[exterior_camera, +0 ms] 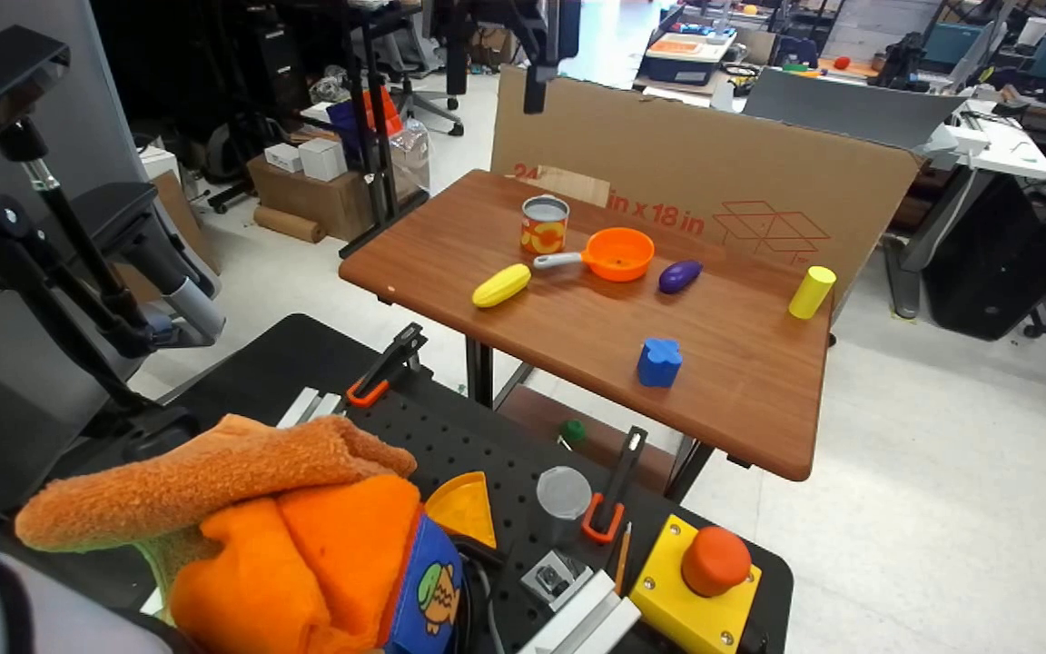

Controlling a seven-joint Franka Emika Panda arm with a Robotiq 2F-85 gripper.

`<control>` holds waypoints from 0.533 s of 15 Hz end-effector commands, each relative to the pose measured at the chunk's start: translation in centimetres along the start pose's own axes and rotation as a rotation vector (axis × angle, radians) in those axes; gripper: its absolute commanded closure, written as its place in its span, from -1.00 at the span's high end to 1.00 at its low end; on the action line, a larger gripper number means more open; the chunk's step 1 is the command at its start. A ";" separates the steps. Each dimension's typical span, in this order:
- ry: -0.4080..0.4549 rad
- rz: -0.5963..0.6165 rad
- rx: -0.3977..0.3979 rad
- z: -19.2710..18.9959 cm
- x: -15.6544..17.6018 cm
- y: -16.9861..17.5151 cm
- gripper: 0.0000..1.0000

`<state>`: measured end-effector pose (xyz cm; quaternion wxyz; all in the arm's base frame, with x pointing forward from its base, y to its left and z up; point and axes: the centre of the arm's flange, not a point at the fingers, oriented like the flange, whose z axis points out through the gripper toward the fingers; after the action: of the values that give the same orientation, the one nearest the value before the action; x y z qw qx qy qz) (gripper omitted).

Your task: Move the maize to the left

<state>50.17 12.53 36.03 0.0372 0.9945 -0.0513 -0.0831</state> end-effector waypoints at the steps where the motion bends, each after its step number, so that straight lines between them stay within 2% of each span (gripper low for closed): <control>1: 0.024 0.010 0.042 4.8 3.0 -0.3 1.00; 4: 0.023 0.002 0.040 9.4 4.8 -0.4 1.00; 8: 0.017 -0.024 0.033 15.5 5.5 -0.3 1.00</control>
<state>52.64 11.51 23.66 0.0164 0.9949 -0.0581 -0.0808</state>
